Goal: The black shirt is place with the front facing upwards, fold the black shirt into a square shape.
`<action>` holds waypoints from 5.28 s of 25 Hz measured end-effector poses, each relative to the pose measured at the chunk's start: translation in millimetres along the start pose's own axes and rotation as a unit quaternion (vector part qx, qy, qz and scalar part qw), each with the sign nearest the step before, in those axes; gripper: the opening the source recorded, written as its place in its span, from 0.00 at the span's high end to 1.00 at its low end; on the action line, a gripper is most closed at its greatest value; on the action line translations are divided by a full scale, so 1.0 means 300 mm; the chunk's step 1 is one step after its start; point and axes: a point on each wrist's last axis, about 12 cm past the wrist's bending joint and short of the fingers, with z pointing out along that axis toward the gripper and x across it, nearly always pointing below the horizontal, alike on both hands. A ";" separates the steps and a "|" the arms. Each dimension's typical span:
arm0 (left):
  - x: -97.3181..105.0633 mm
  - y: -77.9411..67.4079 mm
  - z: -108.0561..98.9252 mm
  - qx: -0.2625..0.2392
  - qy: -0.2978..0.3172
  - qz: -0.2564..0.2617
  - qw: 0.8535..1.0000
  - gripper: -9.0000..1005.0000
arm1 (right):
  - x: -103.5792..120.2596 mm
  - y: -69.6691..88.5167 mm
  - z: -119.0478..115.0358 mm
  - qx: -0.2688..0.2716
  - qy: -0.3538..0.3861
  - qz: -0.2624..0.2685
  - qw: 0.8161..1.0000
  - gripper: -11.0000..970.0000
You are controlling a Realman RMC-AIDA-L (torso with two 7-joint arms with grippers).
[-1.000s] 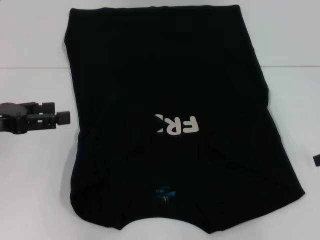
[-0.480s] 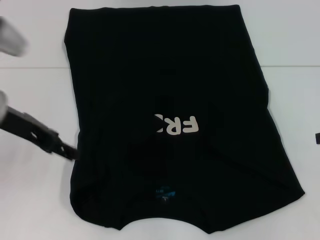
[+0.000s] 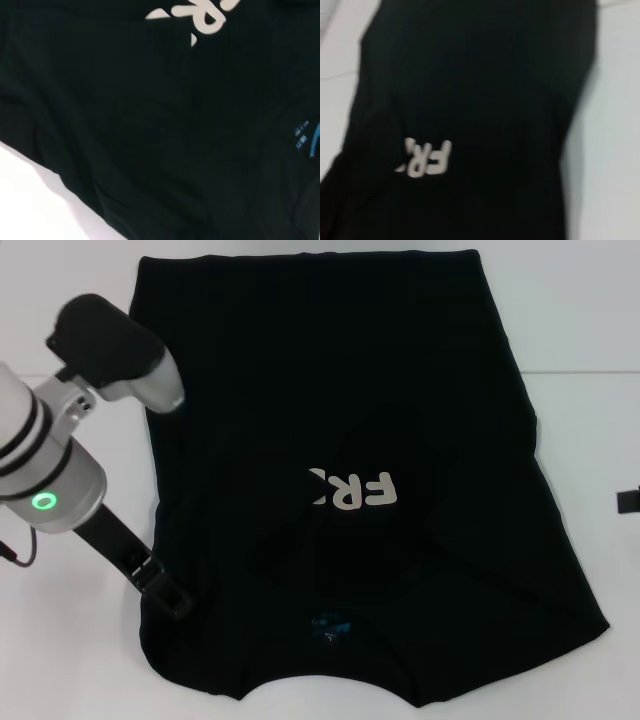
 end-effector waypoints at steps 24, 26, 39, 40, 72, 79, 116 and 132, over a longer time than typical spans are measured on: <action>-0.027 -0.052 0.111 -0.057 0.050 0.040 0.996 0.13 | 0.026 0.123 0.166 -0.119 -0.035 -0.136 0.983 0.11; -0.030 -0.055 0.117 -0.057 0.048 0.042 0.996 0.13 | 0.028 0.123 0.170 -0.119 -0.035 -0.136 0.983 0.12; -0.018 -0.027 0.155 -0.067 0.055 0.011 0.996 0.13 | 0.035 0.128 0.180 -0.126 -0.031 -0.135 0.982 0.12; -0.017 -0.025 0.155 -0.068 0.054 0.009 0.996 0.13 | 0.035 0.128 0.180 -0.126 -0.031 -0.135 0.982 0.12; 0.045 0.051 0.167 0.017 0.002 -0.092 0.996 0.84 | 0.030 0.136 0.183 -0.130 -0.030 -0.136 0.982 0.12; 0.139 0.129 0.175 0.069 -0.038 -0.169 0.982 0.93 | 0.026 0.138 0.180 -0.131 -0.029 -0.128 0.983 0.12; 0.365 0.263 0.265 0.179 -0.169 -0.273 0.930 0.94 | -0.074 0.095 0.005 -0.025 0.095 0.001 0.995 0.12; 0.328 0.264 0.252 0.184 -0.172 -0.261 0.932 0.94 | -0.027 0.090 0.021 0.021 0.184 -0.004 0.983 0.12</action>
